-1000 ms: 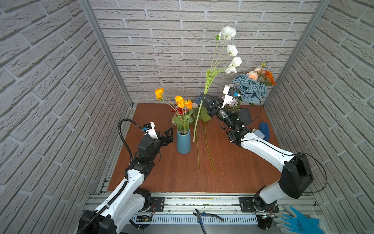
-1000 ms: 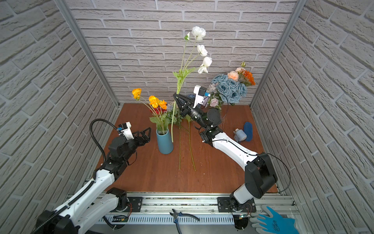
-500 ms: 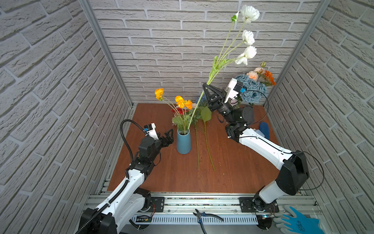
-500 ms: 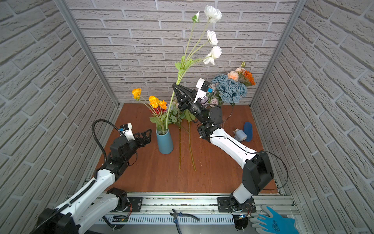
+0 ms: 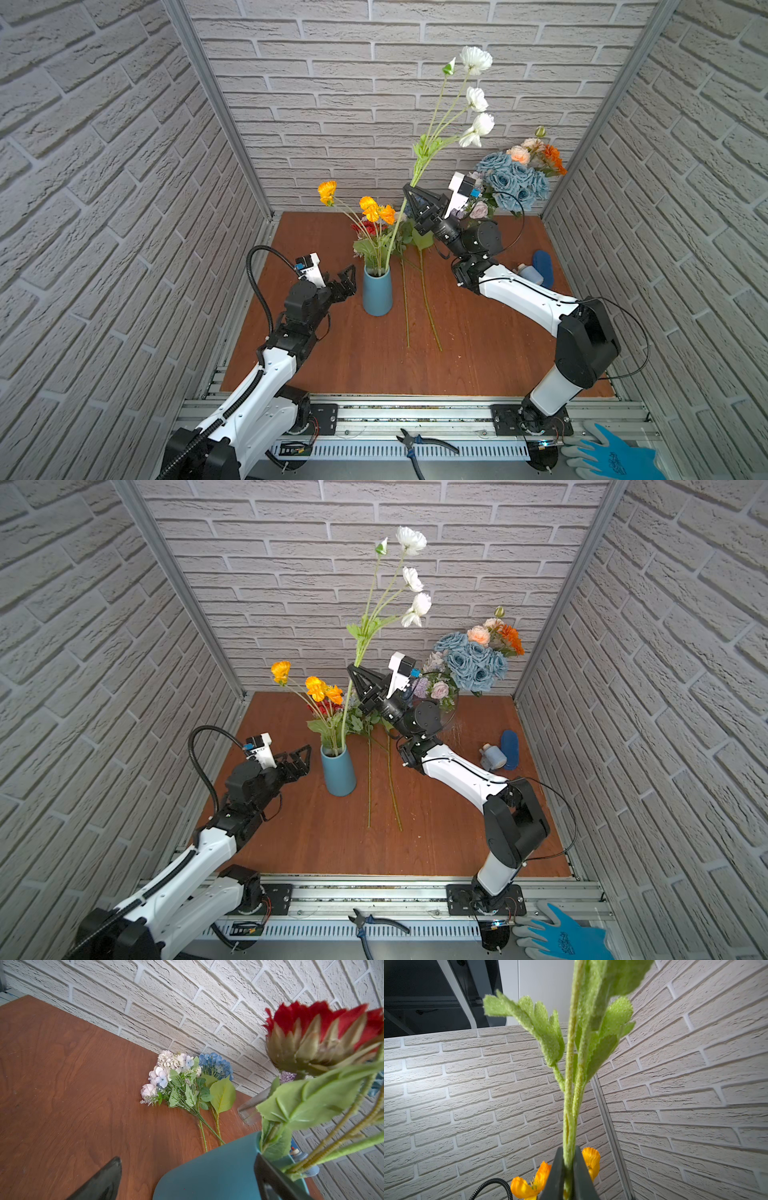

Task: Arrange flowers in a vase
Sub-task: Place the flower in the vase.

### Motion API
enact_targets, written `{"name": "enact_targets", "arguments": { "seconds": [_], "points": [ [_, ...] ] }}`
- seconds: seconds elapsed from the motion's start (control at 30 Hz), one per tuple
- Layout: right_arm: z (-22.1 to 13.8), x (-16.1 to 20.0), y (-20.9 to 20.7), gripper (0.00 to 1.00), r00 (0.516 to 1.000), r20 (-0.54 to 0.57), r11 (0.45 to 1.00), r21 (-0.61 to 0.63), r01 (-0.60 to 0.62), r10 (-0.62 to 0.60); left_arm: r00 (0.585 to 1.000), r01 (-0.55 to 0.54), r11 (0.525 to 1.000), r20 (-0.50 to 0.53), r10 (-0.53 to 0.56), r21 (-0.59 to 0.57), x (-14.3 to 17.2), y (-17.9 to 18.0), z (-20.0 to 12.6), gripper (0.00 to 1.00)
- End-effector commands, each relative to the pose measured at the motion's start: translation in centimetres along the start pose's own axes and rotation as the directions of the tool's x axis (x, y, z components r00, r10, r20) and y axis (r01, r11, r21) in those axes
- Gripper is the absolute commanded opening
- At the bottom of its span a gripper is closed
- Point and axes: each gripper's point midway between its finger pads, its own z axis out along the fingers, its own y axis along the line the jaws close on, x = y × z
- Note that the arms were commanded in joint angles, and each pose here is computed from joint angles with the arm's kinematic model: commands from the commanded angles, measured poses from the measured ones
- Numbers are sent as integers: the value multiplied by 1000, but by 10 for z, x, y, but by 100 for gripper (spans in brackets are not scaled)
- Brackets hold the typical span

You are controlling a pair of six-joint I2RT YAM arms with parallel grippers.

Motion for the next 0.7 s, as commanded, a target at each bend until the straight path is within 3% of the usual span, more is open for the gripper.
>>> {"name": "enact_targets", "arguments": {
  "seconds": [0.0, 0.27, 0.67],
  "points": [
    [-7, 3, 14, 6, 1000, 6, 1000, -11, 10, -10, 1000, -7, 1000, 31, 6, 25, -5, -5, -2, 98],
    [-29, 54, 1, 6, 996, -90, 998, 69, -3, 9, 1000, -6, 999, 31, 5, 33, -7, -8, -1, 98],
    [-46, 101, -5, 7, 950, -295, 980, 140, 144, -98, 1000, -6, 999, 30, 5, 42, -10, -11, 1, 98]
  ]
}}
